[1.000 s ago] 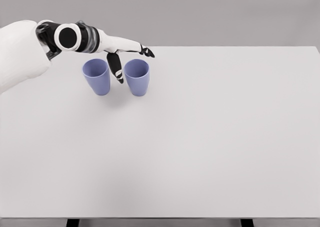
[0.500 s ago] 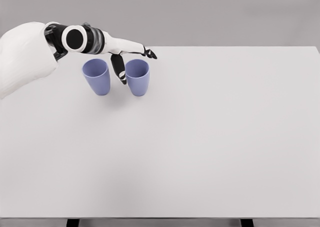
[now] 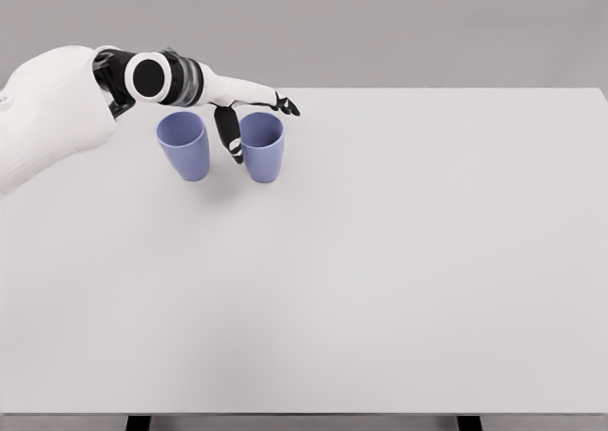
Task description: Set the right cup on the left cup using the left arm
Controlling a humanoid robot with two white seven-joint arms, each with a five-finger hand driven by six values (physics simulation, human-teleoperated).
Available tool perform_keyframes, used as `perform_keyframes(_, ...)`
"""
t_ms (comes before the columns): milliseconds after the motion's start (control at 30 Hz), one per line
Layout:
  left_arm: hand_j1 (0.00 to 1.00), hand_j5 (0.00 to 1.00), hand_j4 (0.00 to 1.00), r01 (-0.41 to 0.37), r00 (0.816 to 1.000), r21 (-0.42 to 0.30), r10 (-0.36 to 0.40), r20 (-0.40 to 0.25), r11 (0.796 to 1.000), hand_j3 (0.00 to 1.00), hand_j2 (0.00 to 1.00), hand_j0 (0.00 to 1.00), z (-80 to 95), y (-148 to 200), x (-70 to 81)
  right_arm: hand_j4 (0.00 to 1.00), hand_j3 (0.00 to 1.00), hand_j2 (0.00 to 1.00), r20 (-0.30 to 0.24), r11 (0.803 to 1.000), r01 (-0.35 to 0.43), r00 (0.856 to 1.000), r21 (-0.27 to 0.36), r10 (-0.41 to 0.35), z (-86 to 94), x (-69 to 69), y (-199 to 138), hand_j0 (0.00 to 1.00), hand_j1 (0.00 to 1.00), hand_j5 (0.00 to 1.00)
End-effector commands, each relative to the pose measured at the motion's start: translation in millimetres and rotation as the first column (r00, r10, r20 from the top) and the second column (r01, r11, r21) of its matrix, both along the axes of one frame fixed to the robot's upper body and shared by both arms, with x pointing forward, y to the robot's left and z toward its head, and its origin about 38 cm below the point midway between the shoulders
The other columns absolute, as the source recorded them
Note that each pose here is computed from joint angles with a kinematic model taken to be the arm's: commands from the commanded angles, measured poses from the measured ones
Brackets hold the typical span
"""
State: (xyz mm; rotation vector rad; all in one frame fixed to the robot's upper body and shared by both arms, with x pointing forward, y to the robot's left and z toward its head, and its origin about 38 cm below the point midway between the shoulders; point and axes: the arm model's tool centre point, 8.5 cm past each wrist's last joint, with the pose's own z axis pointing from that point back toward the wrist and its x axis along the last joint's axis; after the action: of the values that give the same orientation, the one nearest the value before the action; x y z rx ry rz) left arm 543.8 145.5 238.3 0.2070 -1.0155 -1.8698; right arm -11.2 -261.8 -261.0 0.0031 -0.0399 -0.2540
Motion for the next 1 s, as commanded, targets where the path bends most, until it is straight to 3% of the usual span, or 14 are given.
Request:
perform_keyframes(0, 1.00, 1.00, 1.00, -0.008, 1.000, -0.001, 0.008, -0.002, 1.000, 1.00, 1.00, 1.00, -1.0, -1.1, 2.5, 1.00, 1.00, 1.00, 0.000, 1.000, 0.001, 1.000, 0.000, -0.001, 0.0, 0.0, 0.0, 1.00, 1.00, 1.00)
perform_keyframes(367, 1.00, 1.00, 1.00, -0.002, 1.000, -0.002, 0.002, -0.006, 1.000, 1.00, 1.00, 1.00, -3.1, -6.6, 2.3, 1.00, 1.00, 1.00, 0.000, 1.000, 0.001, 1.000, 0.000, -0.001, 0.0, 0.0, 0.0, 1.00, 1.00, 1.00)
perform_keyframes(800, 0.87, 0.87, 0.87, -0.001, 1.000, -0.010, 0.001, -0.024, 1.000, 0.87, 0.87, 0.87, -10.3, -5.8, -0.8, 1.00, 1.00, 1.00, 0.000, 1.000, -0.001, 1.000, 0.000, 0.001, 0.0, 0.0, 0.0, 1.00, 1.00, 1.00)
perform_keyframes(967, 0.76, 0.76, 0.76, -0.001, 1.000, -0.010, 0.001, -0.023, 1.000, 0.76, 0.76, 0.76, -10.1, -4.6, -0.9, 1.00, 1.00, 1.00, 0.000, 1.000, -0.001, 1.000, 0.000, 0.001, 0.0, 0.0, 0.0, 1.00, 1.00, 1.00)
